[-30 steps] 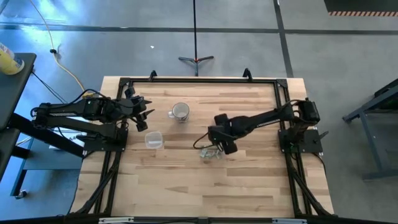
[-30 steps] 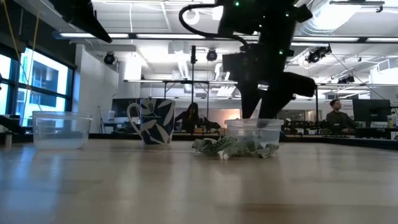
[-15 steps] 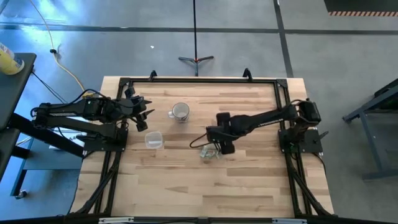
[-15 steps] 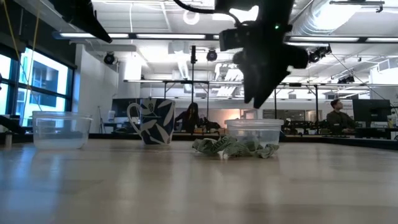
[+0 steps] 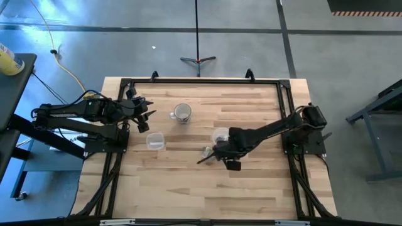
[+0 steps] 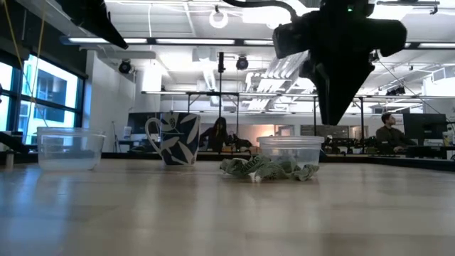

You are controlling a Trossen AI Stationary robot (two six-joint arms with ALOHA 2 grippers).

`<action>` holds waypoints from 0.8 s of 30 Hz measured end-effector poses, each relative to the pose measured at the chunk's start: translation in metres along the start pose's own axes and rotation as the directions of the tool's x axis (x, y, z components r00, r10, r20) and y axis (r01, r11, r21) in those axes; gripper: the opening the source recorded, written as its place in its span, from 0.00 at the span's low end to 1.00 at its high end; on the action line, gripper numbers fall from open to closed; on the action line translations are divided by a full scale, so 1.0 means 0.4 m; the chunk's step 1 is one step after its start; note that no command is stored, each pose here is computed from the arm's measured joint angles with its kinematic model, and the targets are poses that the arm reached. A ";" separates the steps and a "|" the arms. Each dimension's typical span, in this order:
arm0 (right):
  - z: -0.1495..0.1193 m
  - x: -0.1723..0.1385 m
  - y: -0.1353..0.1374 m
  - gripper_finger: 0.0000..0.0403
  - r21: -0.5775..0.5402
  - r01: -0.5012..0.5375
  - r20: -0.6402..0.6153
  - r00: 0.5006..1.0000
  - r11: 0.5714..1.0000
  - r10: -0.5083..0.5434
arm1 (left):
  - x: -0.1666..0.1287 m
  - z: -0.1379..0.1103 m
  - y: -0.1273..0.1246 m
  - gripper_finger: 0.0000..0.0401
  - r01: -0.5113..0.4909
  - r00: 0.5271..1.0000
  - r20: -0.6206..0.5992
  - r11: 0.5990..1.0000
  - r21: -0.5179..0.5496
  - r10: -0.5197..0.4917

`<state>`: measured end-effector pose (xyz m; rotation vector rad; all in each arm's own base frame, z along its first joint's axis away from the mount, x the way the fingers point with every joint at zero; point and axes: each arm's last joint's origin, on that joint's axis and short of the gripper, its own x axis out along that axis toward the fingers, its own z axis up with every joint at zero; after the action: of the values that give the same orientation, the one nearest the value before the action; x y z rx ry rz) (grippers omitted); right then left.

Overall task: Pick and place Stevia / Truvia into bins
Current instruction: Adjust the transparent container

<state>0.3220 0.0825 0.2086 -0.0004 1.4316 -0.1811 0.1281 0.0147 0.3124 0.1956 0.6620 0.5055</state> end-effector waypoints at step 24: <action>0.093 0.112 -0.126 0.03 0.119 0.144 0.064 0.986 0.982 -0.152 | 0.000 0.000 0.000 0.50 0.000 1.000 0.000 1.000 0.000 0.000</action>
<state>0.3579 0.0233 0.1752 -0.0195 1.3470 -0.3817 0.1281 0.0147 0.3124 0.1954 0.6616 0.5056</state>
